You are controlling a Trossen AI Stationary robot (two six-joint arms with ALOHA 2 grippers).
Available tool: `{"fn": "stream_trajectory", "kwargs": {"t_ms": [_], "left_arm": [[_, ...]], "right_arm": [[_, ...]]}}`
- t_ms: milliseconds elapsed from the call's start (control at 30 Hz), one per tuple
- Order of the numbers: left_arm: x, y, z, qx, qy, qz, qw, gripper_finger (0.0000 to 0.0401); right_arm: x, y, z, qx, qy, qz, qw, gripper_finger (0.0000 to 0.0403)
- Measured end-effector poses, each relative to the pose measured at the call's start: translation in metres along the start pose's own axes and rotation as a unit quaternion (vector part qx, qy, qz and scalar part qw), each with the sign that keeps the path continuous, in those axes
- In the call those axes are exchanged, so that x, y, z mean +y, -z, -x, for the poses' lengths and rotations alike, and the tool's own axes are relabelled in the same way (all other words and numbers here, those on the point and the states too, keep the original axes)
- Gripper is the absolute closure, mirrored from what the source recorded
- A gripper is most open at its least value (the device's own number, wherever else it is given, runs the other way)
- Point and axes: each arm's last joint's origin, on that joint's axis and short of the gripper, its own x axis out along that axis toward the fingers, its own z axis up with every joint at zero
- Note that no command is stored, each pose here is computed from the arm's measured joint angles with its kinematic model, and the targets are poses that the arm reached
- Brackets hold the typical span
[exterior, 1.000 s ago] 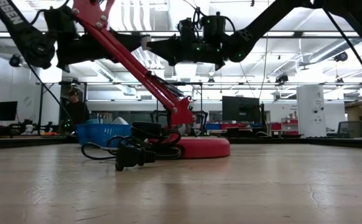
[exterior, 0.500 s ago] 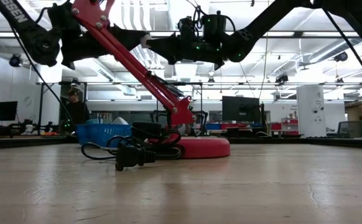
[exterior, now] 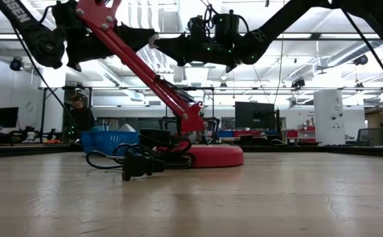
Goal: Pick & Place Office items
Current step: Put the white black charger adapter into the blue bin
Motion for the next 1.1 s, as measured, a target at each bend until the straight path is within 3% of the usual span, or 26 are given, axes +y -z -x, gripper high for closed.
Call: {"fn": "stream_trajectory", "kwargs": {"t_ms": [1100], "left_arm": [[0.005,0.002,-0.012,-0.003,0.006,-0.012,1.0,0.0156]], "right_arm": [[0.001,0.0,-0.001,0.001,-0.002,-0.001,1.0,0.0294]]}}
